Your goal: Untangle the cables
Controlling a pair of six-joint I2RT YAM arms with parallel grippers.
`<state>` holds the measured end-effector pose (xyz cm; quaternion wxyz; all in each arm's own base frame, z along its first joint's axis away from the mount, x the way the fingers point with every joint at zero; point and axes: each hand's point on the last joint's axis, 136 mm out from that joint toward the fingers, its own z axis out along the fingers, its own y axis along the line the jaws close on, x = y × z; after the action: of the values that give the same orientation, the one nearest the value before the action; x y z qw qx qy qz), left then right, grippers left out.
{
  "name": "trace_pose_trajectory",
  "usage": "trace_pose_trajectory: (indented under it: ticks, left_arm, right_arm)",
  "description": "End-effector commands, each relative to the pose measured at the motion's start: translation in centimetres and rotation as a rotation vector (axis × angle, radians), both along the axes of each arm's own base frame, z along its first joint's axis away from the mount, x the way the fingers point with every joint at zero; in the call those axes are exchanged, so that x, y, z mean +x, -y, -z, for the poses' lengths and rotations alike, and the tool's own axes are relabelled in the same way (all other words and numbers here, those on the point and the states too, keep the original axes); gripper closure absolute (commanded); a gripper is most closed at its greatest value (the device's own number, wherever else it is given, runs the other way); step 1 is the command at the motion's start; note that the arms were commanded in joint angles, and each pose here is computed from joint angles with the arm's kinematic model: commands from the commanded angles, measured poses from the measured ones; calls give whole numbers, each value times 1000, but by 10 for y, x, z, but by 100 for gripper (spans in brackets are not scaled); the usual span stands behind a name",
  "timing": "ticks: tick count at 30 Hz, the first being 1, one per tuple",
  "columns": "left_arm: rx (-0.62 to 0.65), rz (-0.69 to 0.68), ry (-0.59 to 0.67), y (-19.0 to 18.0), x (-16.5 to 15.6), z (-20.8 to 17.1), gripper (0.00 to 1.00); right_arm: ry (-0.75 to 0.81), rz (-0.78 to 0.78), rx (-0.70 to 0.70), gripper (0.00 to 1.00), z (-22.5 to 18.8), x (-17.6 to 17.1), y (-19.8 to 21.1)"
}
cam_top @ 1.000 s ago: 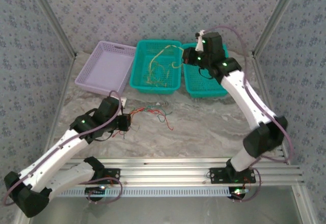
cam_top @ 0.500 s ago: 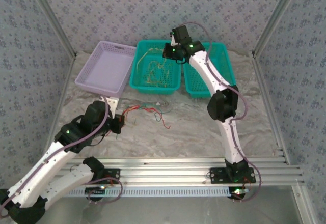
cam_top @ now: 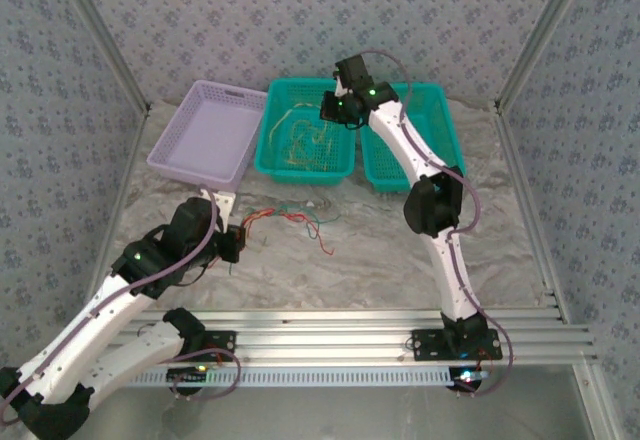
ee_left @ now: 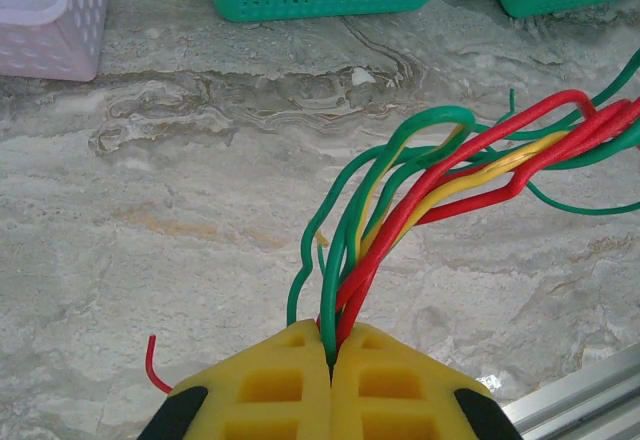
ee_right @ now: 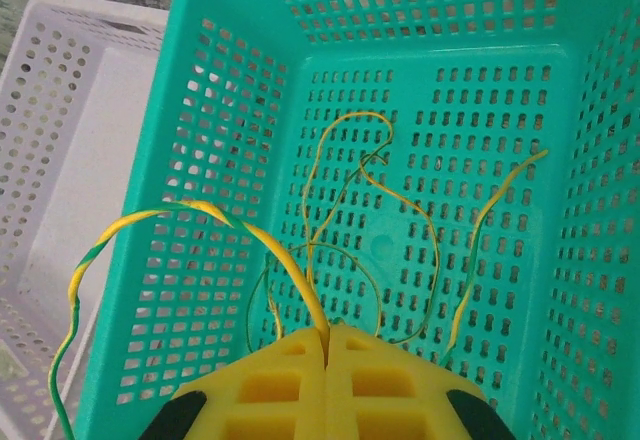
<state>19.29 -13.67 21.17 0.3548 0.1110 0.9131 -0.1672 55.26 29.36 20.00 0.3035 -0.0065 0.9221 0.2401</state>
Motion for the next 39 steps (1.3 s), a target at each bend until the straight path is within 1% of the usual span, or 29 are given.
trace_pose_trajectory:
  ticks: [1,2,4,6,7,8,9,10,12,13,14,16,18,19,22,23,26,29,34,39]
  left_arm:
    - [25,16,-3,1,0,3,100]
    - [25,19,-5,1,0,3,100]
    - [24,21,-6,2,1,3,100]
    - [27,20,-8,1,0,5,100]
    - [24,21,-6,2,0,4,100]
    - [27,21,-9,2,0,5,100]
    - [27,20,-9,2,1,5,100]
    - [27,22,-12,2,1,5,100]
    - [27,26,-14,3,1,6,100]
    - [30,26,-17,3,1,7,100]
    - [32,25,-19,3,1,7,100]
    - [33,28,-25,4,1,8,100]
    - [33,27,-27,4,1,8,100]
    - [34,26,-26,4,1,8,100]
    - [39,26,-32,4,2,10,100]
    - [42,24,-33,4,2,10,100]
    - [46,21,-35,3,3,10,100]
    - [48,18,-36,3,3,11,100]
    - [37,34,-43,6,2,11,100]
    - [30,50,-47,10,1,11,100]
  right_arm:
    - [-44,-10,-17,99,26,2,-2]
    - [-48,-14,-23,94,30,1,-4]
    - [-46,-21,-41,92,32,0,-5]
    - [-41,-28,-49,85,32,-1,-6]
    - [-38,-27,-50,80,30,-1,-5]
    - [-36,-28,-49,71,27,-2,-4]
    - [-32,-32,-46,68,24,-3,-5]
    - [-23,-39,-41,68,18,-4,-5]
    - [-2,-50,-30,64,4,-7,-7]
    - [13,-58,-25,61,-5,-9,-8]
    - [30,-63,-21,55,-15,-11,-9]
    - [88,-73,-33,48,-42,-18,-9]
    - [158,-101,-50,44,-74,-32,-12]
    - [207,-117,-59,43,-96,-42,-13]
    - [296,-167,-55,37,-137,-74,-16]
    - [320,-189,-44,35,-149,-88,-16]
    - [362,-233,12,33,-168,-124,-13]
    - [380,-289,90,30,-171,-161,-13]
    - [339,-410,143,29,-142,-220,-16]
    - [295,-501,163,28,-111,-262,-16]
